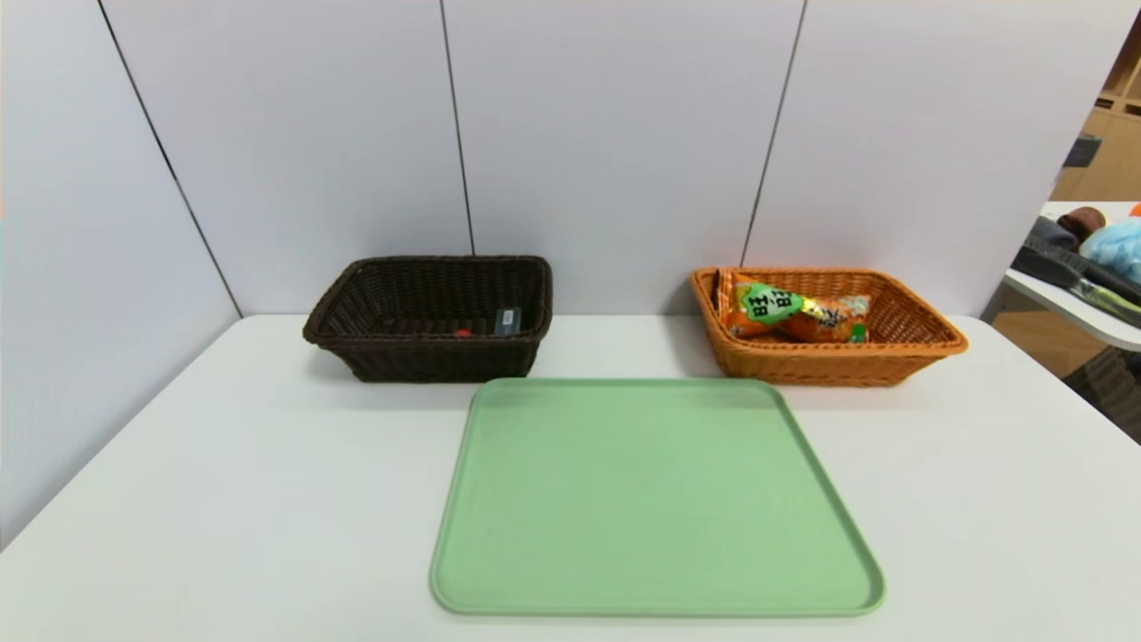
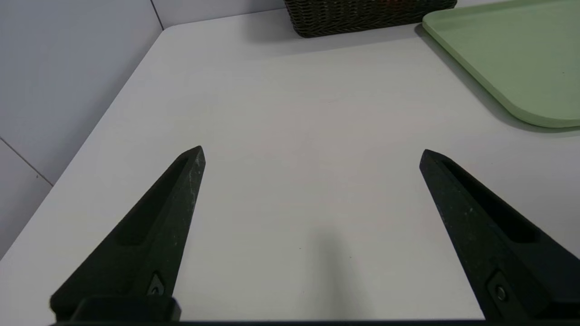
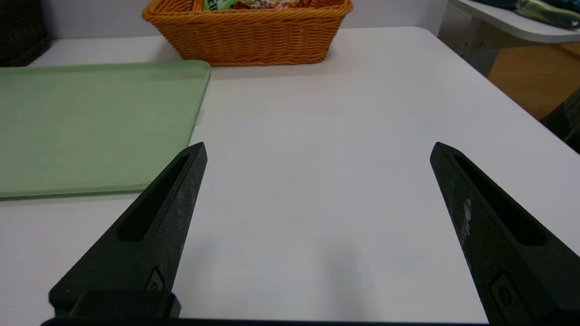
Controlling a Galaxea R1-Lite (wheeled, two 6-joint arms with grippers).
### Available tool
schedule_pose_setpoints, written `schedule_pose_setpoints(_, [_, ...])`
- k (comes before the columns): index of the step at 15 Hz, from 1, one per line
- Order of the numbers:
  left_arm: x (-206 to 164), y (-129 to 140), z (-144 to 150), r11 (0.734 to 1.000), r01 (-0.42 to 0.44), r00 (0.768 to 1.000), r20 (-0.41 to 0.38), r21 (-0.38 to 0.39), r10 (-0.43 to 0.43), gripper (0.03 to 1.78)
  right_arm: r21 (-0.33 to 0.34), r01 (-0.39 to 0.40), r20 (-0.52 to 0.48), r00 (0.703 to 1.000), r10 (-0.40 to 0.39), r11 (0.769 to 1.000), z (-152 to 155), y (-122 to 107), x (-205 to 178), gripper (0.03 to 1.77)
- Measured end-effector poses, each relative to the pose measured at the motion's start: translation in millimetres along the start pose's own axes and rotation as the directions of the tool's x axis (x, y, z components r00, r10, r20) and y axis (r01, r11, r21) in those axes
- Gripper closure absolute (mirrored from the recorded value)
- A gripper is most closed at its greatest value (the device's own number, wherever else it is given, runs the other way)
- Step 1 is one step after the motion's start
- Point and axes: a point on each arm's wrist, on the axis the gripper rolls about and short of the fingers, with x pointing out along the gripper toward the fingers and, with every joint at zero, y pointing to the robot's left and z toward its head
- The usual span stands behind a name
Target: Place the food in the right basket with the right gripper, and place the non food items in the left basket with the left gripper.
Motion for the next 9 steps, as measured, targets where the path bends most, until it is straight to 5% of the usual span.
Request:
schedule_pose_setpoints(2, [0.0,0.0,0.0,1.000,0.000,1.000,0.000,0.000,0.000,0.12,-0.003,-0.057,-0.031,0.998,0.057,0.998,-8.4,1.4,2.5,0.10])
schedule_pose_setpoints(9, [0.0,0.0,0.0,1.000,-0.001,1.000,0.000,0.000,0.001,0.12,-0.001,-0.065,-0.034,0.997,0.065,0.998,-10.7,1.6,3.5,0.10])
